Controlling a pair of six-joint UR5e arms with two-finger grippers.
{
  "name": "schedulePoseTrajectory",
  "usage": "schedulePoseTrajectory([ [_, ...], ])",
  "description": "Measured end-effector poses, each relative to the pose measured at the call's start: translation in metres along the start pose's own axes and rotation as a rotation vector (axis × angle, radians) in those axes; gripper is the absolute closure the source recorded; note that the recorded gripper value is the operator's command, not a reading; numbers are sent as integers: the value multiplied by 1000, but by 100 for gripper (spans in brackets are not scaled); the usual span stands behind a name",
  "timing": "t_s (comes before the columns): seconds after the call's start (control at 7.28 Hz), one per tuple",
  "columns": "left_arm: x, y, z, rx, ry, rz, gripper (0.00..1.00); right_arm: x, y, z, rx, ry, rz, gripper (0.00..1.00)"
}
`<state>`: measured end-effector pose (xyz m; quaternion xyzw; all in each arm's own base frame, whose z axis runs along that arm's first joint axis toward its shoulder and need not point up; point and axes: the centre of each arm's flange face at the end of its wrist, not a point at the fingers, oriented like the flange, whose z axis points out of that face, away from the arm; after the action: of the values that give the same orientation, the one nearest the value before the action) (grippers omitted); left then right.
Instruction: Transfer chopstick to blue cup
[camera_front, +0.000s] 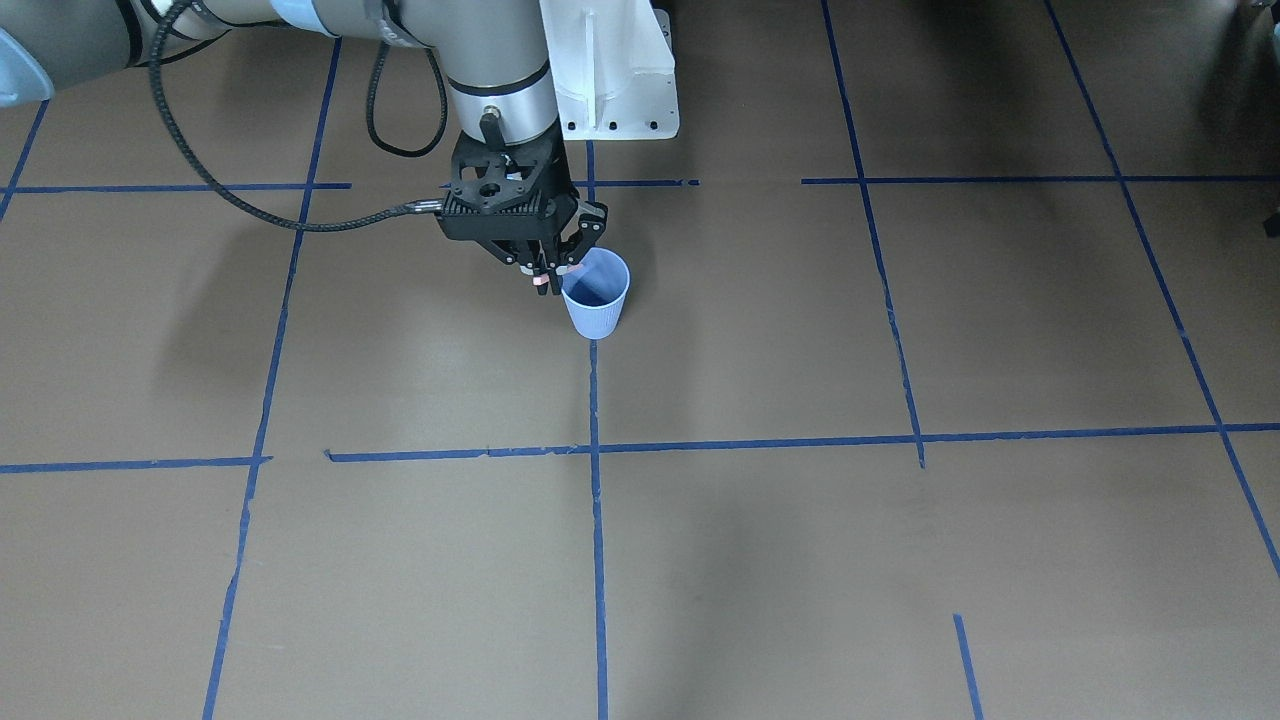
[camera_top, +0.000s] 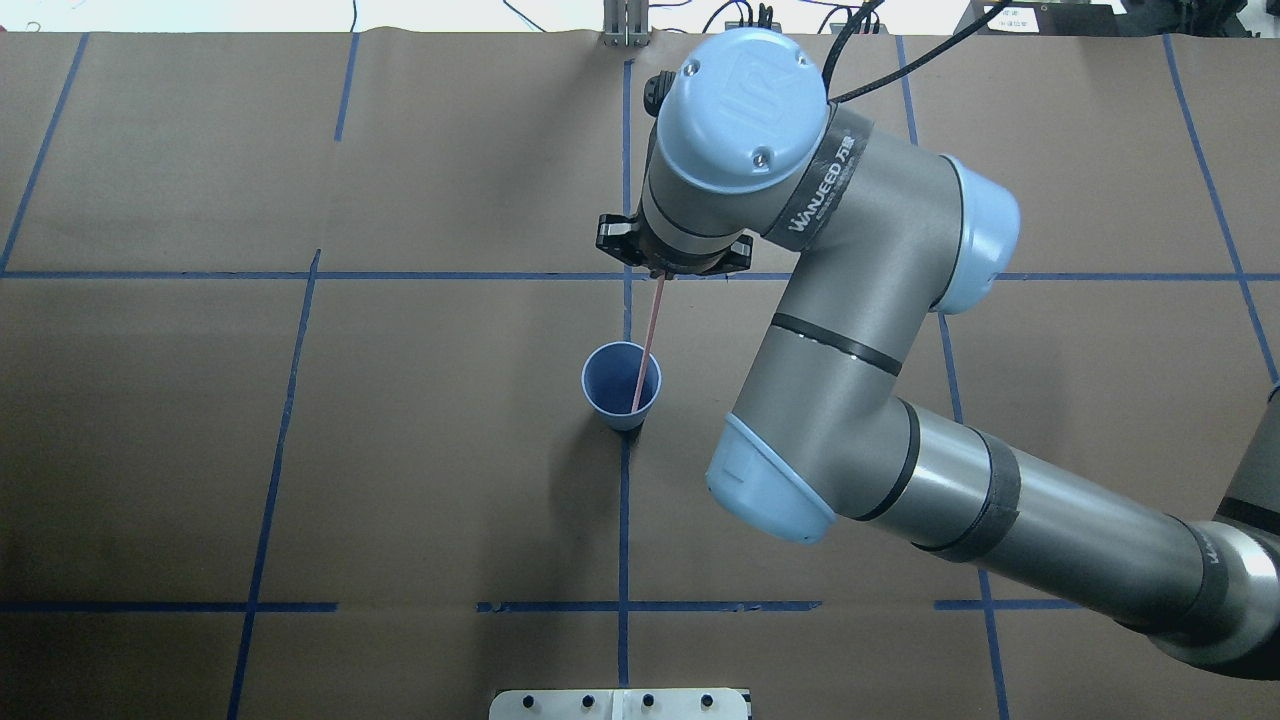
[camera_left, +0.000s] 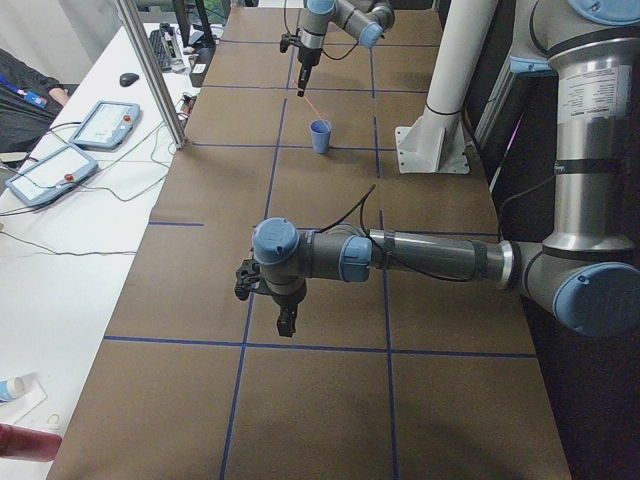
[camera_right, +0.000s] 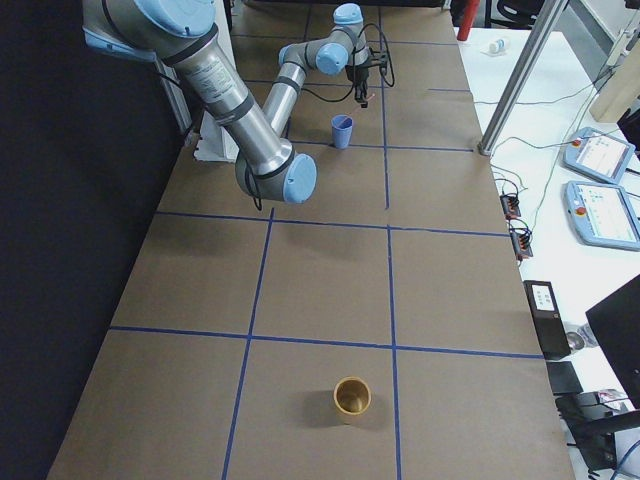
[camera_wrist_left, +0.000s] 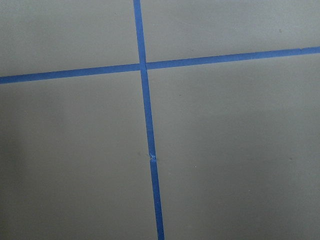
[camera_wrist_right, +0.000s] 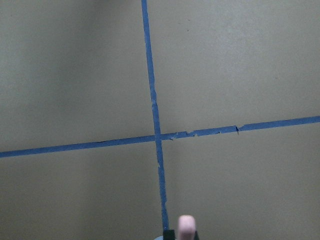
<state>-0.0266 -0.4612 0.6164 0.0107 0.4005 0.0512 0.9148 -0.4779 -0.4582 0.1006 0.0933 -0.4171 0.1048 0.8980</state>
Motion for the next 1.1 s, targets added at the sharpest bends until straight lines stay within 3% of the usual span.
schedulePoseTrajectory([
  [0.55,0,1,0,0,0,0,0,-9,6,36,19,2,1,97],
  [0.69,0,1,0,0,0,0,0,-8,6,39,22,5,1,71],
  [0.82,0,1,0,0,0,0,0,-8,6,40,22,7,0,1],
  [1.1,1,1,-1,1,0,1,0,-9,8,40,22,3,-7,0],
])
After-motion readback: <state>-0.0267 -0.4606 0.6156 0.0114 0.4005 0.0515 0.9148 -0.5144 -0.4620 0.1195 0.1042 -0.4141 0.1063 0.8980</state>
